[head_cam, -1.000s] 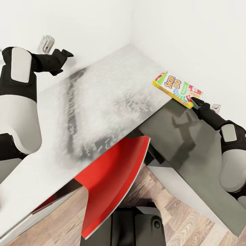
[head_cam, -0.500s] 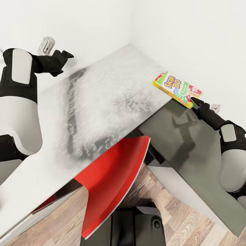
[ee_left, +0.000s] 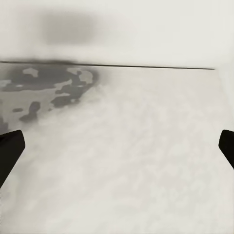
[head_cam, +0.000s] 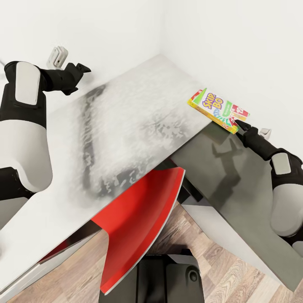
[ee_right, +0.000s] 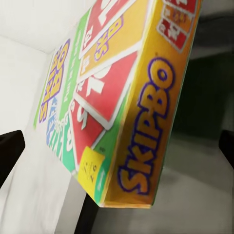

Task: Put all the toys in the child's room - the three board games (two on the bed and one on the table), the two jigsaw puzzles on the table, and the tennis ball on the table - inside the toy box on the table in the child's room.

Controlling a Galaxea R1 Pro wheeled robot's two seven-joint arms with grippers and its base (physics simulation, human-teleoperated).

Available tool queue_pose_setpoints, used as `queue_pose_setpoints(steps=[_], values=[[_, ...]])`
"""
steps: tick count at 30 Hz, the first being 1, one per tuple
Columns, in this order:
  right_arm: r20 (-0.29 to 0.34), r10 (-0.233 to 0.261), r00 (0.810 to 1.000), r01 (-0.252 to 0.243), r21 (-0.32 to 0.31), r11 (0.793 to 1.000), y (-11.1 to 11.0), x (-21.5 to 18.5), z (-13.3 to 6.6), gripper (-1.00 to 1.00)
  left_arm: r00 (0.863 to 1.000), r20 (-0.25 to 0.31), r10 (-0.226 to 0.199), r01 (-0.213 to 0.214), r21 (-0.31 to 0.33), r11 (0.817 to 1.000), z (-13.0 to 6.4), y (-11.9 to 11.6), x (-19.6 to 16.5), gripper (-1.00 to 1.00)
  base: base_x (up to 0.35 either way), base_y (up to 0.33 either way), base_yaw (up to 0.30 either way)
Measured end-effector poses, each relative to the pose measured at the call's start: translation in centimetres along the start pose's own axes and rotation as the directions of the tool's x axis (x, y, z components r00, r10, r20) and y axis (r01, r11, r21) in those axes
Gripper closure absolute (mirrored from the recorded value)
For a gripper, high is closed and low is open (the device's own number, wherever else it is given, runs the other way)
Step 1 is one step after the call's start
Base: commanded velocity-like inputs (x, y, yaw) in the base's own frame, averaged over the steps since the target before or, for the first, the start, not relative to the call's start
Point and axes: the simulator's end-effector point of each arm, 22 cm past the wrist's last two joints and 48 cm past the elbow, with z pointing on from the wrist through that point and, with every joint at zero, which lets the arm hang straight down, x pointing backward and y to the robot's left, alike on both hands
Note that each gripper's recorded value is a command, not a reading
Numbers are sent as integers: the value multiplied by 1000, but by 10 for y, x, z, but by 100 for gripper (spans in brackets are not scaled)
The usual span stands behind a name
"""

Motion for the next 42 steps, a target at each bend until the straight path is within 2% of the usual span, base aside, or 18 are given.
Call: queue_pose_setpoints(steps=[42], values=[[10, -3, 1000, 3, -13, 1000, 14, -9, 11, -100, 1000, -1, 1, -1, -4, 1000, 1, 4, 4, -100, 0, 0, 0]])
